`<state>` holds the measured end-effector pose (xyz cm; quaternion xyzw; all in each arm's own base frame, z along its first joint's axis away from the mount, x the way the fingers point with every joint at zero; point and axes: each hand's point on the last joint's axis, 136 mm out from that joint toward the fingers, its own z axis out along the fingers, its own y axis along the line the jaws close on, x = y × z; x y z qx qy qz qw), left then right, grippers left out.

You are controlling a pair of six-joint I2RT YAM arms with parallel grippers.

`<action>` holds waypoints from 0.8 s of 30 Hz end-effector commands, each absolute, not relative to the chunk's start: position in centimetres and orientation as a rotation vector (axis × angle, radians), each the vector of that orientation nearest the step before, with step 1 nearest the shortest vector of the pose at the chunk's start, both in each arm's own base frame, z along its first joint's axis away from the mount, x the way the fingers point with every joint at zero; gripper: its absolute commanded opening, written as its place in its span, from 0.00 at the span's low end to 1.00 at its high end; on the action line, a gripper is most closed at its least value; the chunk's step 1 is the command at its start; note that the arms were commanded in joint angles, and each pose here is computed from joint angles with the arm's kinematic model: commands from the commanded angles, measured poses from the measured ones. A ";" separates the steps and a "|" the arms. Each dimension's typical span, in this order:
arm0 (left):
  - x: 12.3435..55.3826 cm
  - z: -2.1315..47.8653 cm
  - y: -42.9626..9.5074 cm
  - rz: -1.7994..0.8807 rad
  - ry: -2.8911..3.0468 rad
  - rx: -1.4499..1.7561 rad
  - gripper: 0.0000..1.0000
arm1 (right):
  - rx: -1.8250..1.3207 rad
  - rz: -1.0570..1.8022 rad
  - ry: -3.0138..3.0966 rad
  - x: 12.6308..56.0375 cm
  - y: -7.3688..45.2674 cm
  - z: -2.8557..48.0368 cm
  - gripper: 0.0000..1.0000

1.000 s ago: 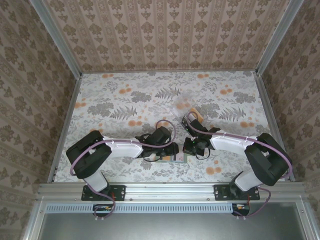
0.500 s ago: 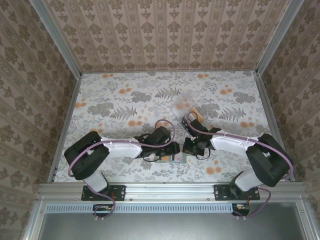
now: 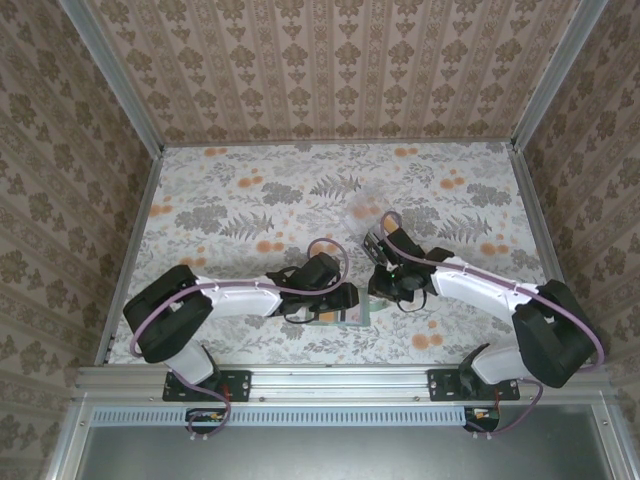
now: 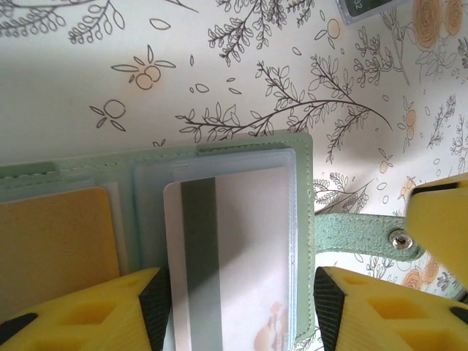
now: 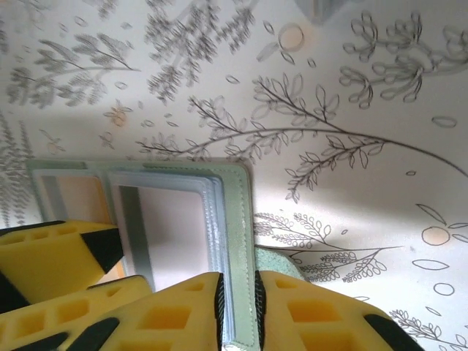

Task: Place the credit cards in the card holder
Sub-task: Insert the credit card into the card slot, then pick up the credit card from the storage box.

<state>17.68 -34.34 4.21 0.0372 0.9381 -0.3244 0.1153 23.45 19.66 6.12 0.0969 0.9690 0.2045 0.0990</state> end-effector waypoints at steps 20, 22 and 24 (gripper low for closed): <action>21.5 9.3 -29.8 -0.801 2.545 0.044 0.79 | -0.158 0.011 2.786 30.7 15.9 11.6 0.35; 21.9 9.4 -29.1 -0.785 2.537 0.020 0.80 | -0.188 -0.040 2.788 31.5 15.9 11.5 0.34; 22.3 9.6 -28.6 -0.777 2.530 -0.002 0.80 | -0.221 -0.096 2.786 32.2 15.7 11.3 0.35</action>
